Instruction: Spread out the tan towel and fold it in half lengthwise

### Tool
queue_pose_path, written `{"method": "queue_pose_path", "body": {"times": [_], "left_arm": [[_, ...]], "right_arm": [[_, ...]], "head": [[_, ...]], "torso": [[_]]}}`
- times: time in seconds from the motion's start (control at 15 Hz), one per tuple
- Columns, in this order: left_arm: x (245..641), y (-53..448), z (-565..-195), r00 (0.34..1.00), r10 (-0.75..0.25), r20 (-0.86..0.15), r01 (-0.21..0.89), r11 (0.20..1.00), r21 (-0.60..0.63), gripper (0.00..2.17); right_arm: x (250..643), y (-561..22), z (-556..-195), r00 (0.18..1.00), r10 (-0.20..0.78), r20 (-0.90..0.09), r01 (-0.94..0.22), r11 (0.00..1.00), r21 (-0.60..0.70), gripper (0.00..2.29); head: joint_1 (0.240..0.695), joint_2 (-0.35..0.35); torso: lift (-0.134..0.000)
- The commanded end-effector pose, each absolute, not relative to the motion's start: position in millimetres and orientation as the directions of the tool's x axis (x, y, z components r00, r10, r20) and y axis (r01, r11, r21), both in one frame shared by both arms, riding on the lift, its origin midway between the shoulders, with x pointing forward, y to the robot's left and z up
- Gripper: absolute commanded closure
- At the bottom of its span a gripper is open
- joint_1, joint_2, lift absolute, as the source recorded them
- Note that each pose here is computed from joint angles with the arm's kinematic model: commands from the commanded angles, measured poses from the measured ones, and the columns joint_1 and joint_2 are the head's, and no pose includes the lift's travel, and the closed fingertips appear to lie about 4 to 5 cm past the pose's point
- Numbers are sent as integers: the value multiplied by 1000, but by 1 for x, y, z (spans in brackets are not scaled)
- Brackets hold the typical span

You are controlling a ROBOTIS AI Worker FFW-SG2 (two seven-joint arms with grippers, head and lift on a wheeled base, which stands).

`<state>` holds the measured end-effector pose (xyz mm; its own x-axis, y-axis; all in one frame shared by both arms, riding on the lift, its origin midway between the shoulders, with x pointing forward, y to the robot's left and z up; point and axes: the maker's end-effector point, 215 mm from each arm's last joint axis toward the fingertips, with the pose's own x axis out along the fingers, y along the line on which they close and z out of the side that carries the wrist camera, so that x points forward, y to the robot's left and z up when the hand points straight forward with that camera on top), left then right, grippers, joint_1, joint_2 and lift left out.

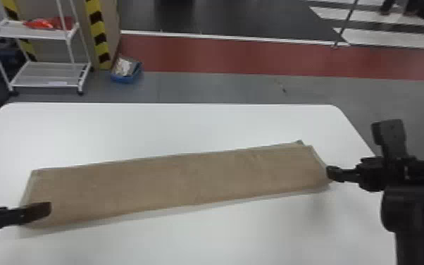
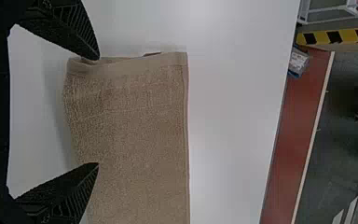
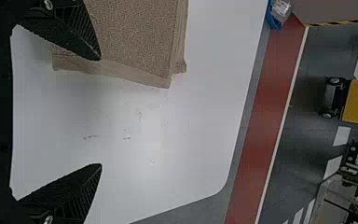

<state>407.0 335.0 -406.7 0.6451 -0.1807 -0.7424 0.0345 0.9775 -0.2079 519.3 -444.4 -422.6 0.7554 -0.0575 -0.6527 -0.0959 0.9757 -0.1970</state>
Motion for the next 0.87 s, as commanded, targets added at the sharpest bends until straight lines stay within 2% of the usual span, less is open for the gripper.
{"method": "queue_pose_path", "body": {"times": [0.0,0.8], "left_arm": [[407,334,-408,644,-181,-744,35,978,-207,80],[409,331,-407,644,-183,-743,42,978,-204,80]], "right_arm": [[518,-444,-423,754,-56,-654,-95,976,-194,63],[522,-441,-419,764,-38,-644,-100,979,-176,49]], "head": [[695,-131],[695,-133]], "torso": [[-123],[-123]]}}
